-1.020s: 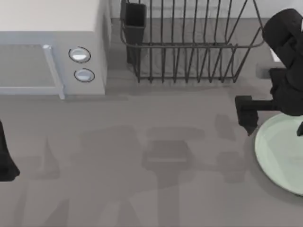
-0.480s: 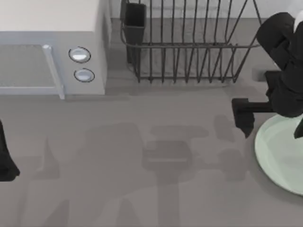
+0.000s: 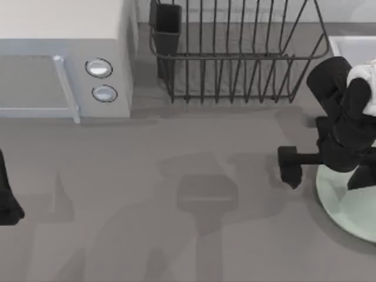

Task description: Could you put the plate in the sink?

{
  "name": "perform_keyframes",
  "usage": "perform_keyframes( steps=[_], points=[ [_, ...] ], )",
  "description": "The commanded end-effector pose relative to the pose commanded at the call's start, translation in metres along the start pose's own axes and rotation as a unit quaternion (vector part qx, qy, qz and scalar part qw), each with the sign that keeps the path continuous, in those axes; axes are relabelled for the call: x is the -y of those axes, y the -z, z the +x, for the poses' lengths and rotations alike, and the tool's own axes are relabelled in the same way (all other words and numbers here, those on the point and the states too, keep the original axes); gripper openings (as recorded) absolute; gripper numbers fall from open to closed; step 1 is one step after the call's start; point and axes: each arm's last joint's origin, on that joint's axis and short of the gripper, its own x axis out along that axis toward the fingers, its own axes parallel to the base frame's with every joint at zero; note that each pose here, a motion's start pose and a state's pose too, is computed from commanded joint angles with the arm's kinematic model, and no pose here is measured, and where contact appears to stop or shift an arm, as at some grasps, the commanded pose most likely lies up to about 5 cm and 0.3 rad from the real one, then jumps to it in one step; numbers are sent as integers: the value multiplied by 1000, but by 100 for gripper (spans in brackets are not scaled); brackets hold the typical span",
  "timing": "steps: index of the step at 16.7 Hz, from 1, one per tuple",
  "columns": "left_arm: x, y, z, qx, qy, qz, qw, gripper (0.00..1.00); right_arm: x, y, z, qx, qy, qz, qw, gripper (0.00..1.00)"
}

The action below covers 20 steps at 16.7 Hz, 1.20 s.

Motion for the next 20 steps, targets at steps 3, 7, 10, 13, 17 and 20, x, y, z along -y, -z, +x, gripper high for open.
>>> perform_keyframes(
  steps=[3, 7, 10, 13, 17, 20],
  points=[
    [0, 0, 0, 0, 0, 0, 1000, 100, 1, 3, 13, -5, 2, 0, 1000, 100],
    [0, 0, 0, 0, 0, 0, 1000, 100, 1, 3, 13, -5, 2, 0, 1000, 92],
    [0, 0, 0, 0, 0, 0, 1000, 100, 1, 3, 13, -5, 2, 0, 1000, 70],
    [0, 0, 0, 0, 0, 0, 1000, 100, 1, 3, 13, -5, 2, 0, 1000, 47],
    [0, 0, 0, 0, 0, 0, 1000, 100, 1, 3, 13, -5, 2, 0, 1000, 17],
    [0, 0, 0, 0, 0, 0, 1000, 100, 1, 3, 13, -5, 2, 0, 1000, 0]
  ],
)
